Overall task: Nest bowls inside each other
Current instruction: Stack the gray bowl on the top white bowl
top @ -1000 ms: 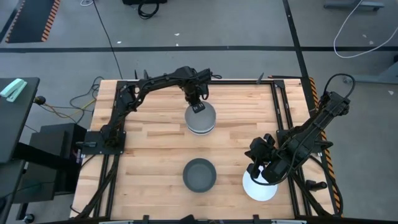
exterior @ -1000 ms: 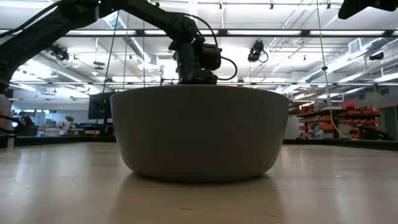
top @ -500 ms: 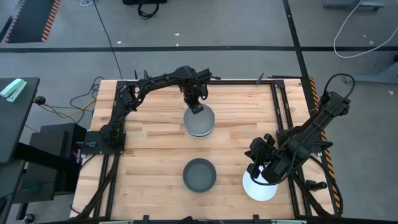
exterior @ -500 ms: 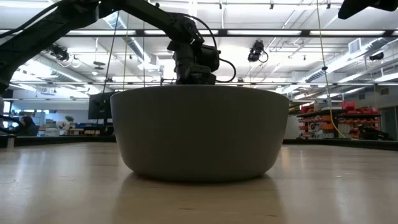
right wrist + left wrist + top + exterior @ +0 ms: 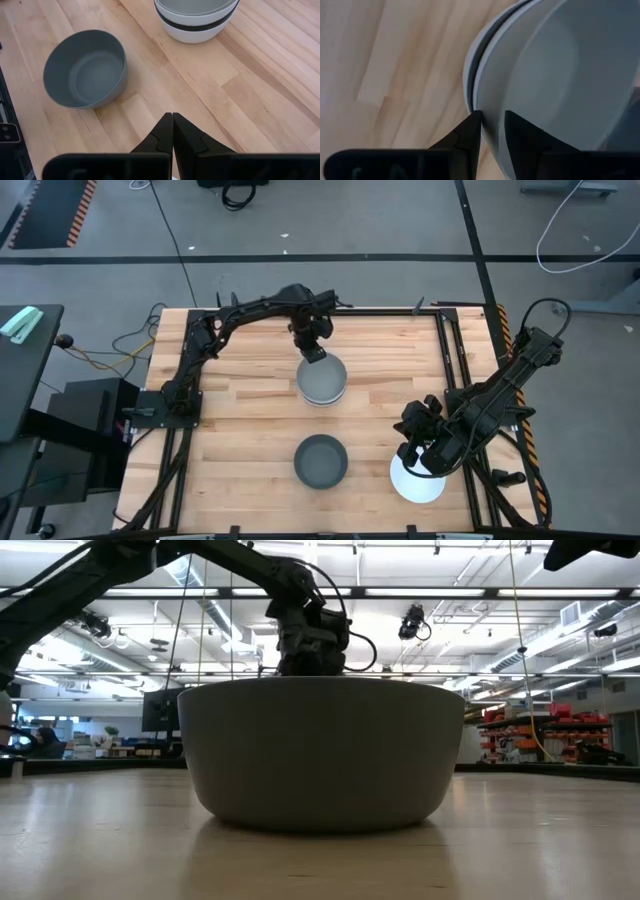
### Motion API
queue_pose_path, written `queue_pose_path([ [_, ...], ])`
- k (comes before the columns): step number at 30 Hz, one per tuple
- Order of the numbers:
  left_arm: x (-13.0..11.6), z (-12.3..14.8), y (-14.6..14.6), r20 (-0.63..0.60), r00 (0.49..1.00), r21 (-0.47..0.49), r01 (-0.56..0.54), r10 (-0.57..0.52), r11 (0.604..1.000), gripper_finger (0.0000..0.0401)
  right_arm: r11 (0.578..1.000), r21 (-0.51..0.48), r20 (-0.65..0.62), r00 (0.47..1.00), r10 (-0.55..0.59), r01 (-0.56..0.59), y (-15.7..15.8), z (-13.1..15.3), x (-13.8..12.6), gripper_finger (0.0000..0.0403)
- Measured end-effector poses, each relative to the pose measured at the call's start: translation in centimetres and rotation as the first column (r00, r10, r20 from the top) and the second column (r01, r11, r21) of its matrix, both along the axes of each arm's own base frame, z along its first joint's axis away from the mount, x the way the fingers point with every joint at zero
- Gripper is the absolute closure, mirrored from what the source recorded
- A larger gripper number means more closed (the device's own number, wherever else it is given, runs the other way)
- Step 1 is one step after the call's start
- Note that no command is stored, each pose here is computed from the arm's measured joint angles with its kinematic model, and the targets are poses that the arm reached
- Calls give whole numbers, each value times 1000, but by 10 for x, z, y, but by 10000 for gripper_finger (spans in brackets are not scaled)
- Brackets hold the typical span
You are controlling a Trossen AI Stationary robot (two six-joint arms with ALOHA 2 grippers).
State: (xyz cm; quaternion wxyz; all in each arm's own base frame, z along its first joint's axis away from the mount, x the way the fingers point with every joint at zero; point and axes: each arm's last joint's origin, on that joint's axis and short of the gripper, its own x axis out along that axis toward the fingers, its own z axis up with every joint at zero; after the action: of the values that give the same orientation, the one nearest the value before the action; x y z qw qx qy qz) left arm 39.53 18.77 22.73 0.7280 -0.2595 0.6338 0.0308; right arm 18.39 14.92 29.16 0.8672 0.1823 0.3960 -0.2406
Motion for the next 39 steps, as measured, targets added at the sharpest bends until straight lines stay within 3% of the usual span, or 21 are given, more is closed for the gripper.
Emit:
queue_pose_path([
  [12, -23, 63, -11, 122, 992, 75, -4, -6, 997, 301, 1000, -8, -1, 1000, 6, -6, 0, 0, 0, 392],
  [16, -28, 72, -14, 136, 990, 97, 31, -44, 995, 308, 1000, -21, -3, 1000, 17, -17, 0, 0, 0, 392],
  [21, -27, 70, -19, 160, 984, 27, 69, -72, 997, 330, 1000, -22, -4, 1000, 18, -18, 0, 0, 0, 392],
  [27, -30, 48, -20, 127, 983, -10, 133, -130, 991, 356, 1000, -22, -4, 1000, 18, -18, 0, 0, 0, 392],
  [39, -40, 12, -1, 113, 989, -21, 103, -100, 994, 392, 1000, -22, -4, 1000, 18, -18, 0, 0, 0, 392],
])
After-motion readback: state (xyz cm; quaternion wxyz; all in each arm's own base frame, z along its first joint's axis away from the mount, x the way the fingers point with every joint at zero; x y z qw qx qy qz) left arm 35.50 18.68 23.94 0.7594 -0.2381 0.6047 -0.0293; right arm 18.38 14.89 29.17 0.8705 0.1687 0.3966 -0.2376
